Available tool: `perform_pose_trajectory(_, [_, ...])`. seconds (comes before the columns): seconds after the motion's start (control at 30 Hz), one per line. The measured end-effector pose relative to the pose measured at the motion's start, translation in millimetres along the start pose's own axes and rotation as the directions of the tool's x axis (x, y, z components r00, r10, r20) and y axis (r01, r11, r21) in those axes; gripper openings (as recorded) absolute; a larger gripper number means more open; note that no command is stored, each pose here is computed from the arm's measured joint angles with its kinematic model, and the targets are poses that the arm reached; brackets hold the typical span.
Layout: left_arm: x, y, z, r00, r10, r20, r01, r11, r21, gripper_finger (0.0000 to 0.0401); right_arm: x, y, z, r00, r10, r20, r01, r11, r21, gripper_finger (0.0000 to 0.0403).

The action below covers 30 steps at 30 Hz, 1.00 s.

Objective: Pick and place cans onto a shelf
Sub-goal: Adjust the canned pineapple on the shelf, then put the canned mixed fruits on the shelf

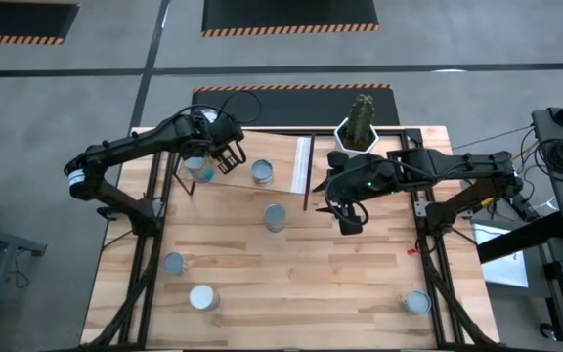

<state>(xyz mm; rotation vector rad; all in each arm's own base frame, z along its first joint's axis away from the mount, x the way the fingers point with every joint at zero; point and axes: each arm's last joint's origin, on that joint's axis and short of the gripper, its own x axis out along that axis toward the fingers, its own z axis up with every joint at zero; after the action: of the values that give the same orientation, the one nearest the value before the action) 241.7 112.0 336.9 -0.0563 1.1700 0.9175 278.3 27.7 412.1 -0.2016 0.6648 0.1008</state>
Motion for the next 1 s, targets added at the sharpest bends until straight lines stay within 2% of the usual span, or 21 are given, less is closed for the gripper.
perform_pose_trajectory(0.47, [-9,2,-3,1.000,-0.009,0.027,0.009,1.000,0.009,0.0000,0,0,0,1.000,0.000,0.000,0.000,1.000,0.007,0.0210])
perform_pose_trajectory(0.63, [-45,1,-10,0.978,-0.071,0.194,0.073,0.997,-0.003,0.0000,0,2,0,1.000,0.004,-0.006,-0.004,0.999,0.043,0.0210])
perform_pose_trajectory(0.7, [-62,-6,-17,0.948,-0.127,0.292,0.129,0.992,0.013,0.0000,1,5,-1,1.000,0.015,-0.011,-0.014,0.999,0.047,0.0210])
perform_pose_trajectory(0.77, [-80,-15,-24,0.897,-0.199,0.395,0.195,0.979,0.051,0.0000,2,11,-2,0.999,0.031,-0.015,-0.030,0.999,0.045,0.0210])
perform_pose_trajectory(0.83, [-96,-27,-34,0.828,-0.273,0.491,0.253,0.961,0.109,0.0000,4,17,-3,0.999,0.048,-0.021,-0.047,0.998,0.049,0.0210])
perform_pose_trajectory(1.0, [-123,-52,-62,0.643,-0.384,0.663,0.324,0.920,0.220,0.0000,15,32,-11,0.995,0.084,-0.045,-0.080,0.993,0.085,0.0210])
